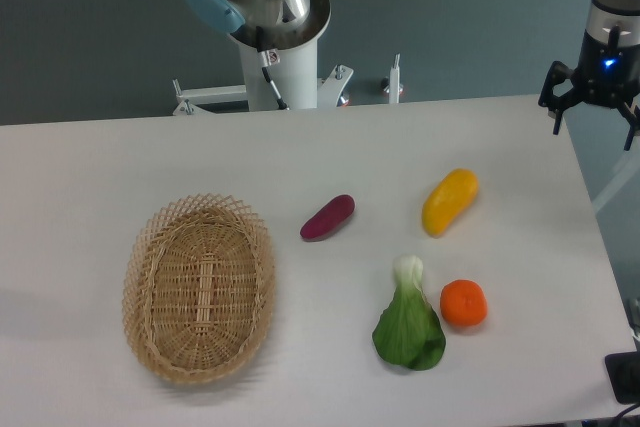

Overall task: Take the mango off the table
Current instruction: 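Move the open gripper from its raised start pose toward the yellow mango, then lower the open gripper down over the yellow mango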

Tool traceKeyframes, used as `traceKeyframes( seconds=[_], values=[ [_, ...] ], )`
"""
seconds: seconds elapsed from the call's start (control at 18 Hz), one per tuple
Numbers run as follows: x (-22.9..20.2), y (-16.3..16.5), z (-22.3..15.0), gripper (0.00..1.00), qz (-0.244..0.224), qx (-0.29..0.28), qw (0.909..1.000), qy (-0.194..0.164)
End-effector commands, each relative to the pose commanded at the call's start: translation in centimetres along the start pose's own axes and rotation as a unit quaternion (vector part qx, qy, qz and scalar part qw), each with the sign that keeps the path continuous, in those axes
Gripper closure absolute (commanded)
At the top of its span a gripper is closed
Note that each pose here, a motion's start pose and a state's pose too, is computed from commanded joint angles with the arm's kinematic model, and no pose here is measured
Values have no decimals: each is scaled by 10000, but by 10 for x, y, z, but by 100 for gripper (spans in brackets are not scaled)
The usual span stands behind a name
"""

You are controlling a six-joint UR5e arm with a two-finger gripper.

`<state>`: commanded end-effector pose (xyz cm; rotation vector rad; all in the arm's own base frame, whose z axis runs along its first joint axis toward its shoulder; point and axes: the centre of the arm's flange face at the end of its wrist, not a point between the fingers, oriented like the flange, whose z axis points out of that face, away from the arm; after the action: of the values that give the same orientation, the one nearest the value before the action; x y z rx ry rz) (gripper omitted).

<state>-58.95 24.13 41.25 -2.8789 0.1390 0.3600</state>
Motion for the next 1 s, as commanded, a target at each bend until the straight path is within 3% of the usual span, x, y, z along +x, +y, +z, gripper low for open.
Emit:
traceKeyframes(
  seconds=[0.39, 0.72, 1.0],
  values=[
    [14, 10, 15, 0, -31, 56, 9998, 179],
    [42, 12, 47, 0, -76, 105, 9999, 8],
    [68, 24, 77, 0, -114, 43, 9993, 349]
  ],
)
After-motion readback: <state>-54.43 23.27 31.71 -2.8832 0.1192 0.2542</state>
